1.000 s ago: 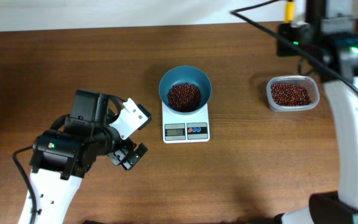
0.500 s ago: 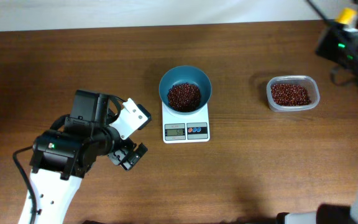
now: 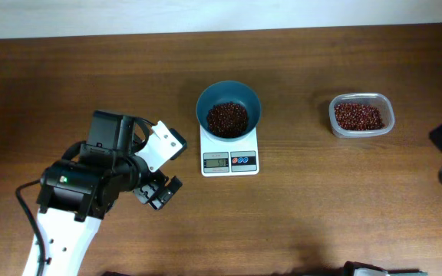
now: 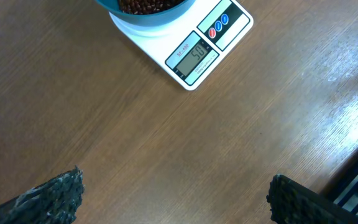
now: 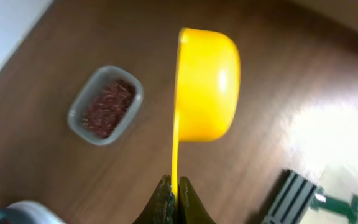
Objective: Scoop item into bowl and weigh 50g on scale
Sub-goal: 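Withdraw the right gripper with the scoop to the right side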
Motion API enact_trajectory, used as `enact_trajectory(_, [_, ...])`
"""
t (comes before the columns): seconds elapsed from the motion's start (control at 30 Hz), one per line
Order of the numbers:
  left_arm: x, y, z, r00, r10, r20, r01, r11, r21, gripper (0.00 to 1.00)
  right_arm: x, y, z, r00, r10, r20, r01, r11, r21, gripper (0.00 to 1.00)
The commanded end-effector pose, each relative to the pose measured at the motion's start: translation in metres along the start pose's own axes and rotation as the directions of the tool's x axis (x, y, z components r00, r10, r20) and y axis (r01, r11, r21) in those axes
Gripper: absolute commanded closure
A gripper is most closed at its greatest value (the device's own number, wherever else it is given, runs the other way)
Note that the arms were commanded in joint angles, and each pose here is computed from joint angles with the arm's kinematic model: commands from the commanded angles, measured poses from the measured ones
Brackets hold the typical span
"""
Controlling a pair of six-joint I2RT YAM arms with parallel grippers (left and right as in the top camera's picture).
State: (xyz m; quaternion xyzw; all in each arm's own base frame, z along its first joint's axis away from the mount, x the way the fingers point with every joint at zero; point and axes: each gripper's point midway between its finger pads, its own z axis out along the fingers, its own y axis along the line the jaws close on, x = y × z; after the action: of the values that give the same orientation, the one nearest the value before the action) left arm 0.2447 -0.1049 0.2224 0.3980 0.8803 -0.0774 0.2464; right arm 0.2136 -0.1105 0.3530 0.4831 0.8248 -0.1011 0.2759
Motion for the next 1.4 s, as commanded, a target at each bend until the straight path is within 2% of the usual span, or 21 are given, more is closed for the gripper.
enact_trajectory(0.0, [-0.004, 0.003, -0.003, 1.000, 0.017, 0.009, -0.016, 1.000, -0.009, 0.01, 0.005, -0.020, -0.006, 0.994, 0.099, 0.045, -0.100, 0.995, 0.027, 0.96])
enact_trajectory(0.17, [-0.004, 0.003, -0.003, 1.000, 0.017, 0.010, -0.016, 1.000, -0.009, 0.01, 0.026, -0.057, -0.039, 0.975, 0.179, 0.133, -0.171, 0.983, -0.068, 0.96])
enact_trajectory(0.3, [-0.004, 0.003, -0.003, 1.000, 0.017, 0.010, -0.016, 1.000, -0.009, 0.01, 0.051, -0.064, -0.030, 0.972, 0.197, 0.130, -0.178, 0.973, -0.146, 0.96])
enact_trajectory(0.47, [-0.004, 0.003, -0.003, 1.000, 0.017, 0.009, -0.016, 1.000, -0.009, 0.01, 0.068, -0.019, 0.033, 0.979, 0.178, 0.097, -0.143, 0.947, -0.287, 0.96])
enact_trajectory(0.6, [-0.004, 0.003, -0.003, 1.000, 0.017, 0.010, -0.016, 1.000, -0.009, 0.01, 0.082, 0.038, 0.085, 0.985, 0.169, 0.035, -0.133, 0.872, -0.471, 0.96])
enact_trajectory(0.73, [-0.004, 0.003, -0.003, 1.000, 0.017, 0.009, -0.016, 1.000, -0.009, 0.01, 0.119, 0.079, 0.119, 0.992, 0.082, -0.096, -0.124, 0.777, -0.617, 0.96])
enact_trajectory(0.83, [-0.003, 0.003, -0.003, 1.000, 0.016, 0.009, -0.016, 1.000, -0.009, 0.01, 0.142, 0.086, 0.128, 0.984, 0.011, -0.180, -0.126, 0.756, -0.642, 0.96])
enact_trajectory(0.93, [-0.003, 0.003, -0.003, 1.000, 0.016, 0.009, -0.016, 1.000, -0.009, 0.01, 0.156, 0.095, 0.121, 0.977, -0.113, -0.180, -0.048, 0.708, -0.704, 0.96])
enact_trajectory(1.13, [-0.003, 0.003, -0.003, 1.000, 0.016, 0.009, -0.016, 1.000, -0.009, 0.01, 0.185, 0.102, 0.134, 0.936, -0.217, -0.276, -0.058, 0.679, -0.732, 0.96])
enact_trajectory(1.23, [-0.004, 0.003, -0.003, 1.000, 0.017, 0.010, -0.016, 1.000, -0.009, 0.01, 0.205, 0.108, 0.139, 0.900, -0.326, -0.288, -0.025, 0.622, -0.783, 0.96])
enact_trajectory(1.37, [-0.003, 0.003, -0.003, 1.000, 0.016, 0.009, -0.016, 1.000, -0.009, 0.01, 0.224, 0.102, 0.154, 0.867, -0.405, -0.292, 0.023, 0.617, -0.787, 0.96])
